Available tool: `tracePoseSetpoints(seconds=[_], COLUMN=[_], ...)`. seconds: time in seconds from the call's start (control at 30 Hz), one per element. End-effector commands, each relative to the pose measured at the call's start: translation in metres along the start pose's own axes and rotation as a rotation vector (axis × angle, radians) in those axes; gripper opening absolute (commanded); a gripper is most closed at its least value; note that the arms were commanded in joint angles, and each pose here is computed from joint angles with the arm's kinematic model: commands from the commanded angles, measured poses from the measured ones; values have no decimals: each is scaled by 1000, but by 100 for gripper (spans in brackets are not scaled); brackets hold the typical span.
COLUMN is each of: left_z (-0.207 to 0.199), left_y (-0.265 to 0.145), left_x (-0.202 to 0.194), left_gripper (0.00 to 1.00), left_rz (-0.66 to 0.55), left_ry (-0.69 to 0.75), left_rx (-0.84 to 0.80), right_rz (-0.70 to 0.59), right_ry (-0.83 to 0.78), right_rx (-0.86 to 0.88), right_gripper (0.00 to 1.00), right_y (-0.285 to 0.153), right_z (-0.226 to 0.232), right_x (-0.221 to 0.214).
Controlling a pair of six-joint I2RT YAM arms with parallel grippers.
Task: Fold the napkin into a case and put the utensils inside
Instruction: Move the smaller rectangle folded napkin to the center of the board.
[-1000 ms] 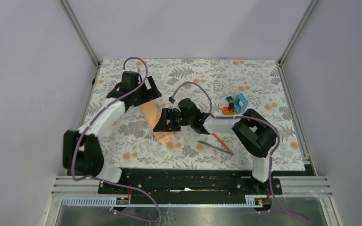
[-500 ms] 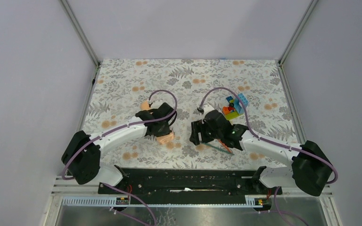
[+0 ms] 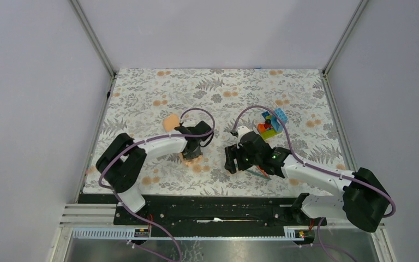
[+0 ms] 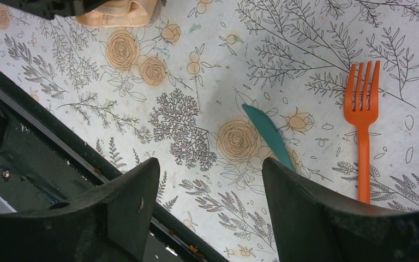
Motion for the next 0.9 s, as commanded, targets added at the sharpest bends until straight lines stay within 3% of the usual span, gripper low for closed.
tracePoseSetpoints(seconds=[0.0, 0.13, 0.43, 0.87], left_z=[23, 51, 93, 179], left_y=[31, 54, 98, 145], left_x=[2, 10, 70, 145], left_gripper=[0, 0, 0, 0], left_rz=[71, 163, 204, 213], left_ry=[130, 110, -63, -44], left_rx=[138, 145, -7, 124], right_rz=[-37, -40, -35, -38], right_ry=[-22, -13, -18, -12], right_rx=[46, 65, 71, 68], right_gripper=[76, 76, 76, 77], right_y=[-5, -4, -3, 0], right_z=[8, 10, 8, 7], right_x=[8, 8, 4, 3])
Point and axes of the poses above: each gripper's point midway between its finger pads, its own y axis out along the fingers, its own z axis along the line the jaws close on, x = y × z, the point moved 3 cm from there along -y, back along the fingers, and after that the axes turned 12 degrees about y, right-handed, at the moved point
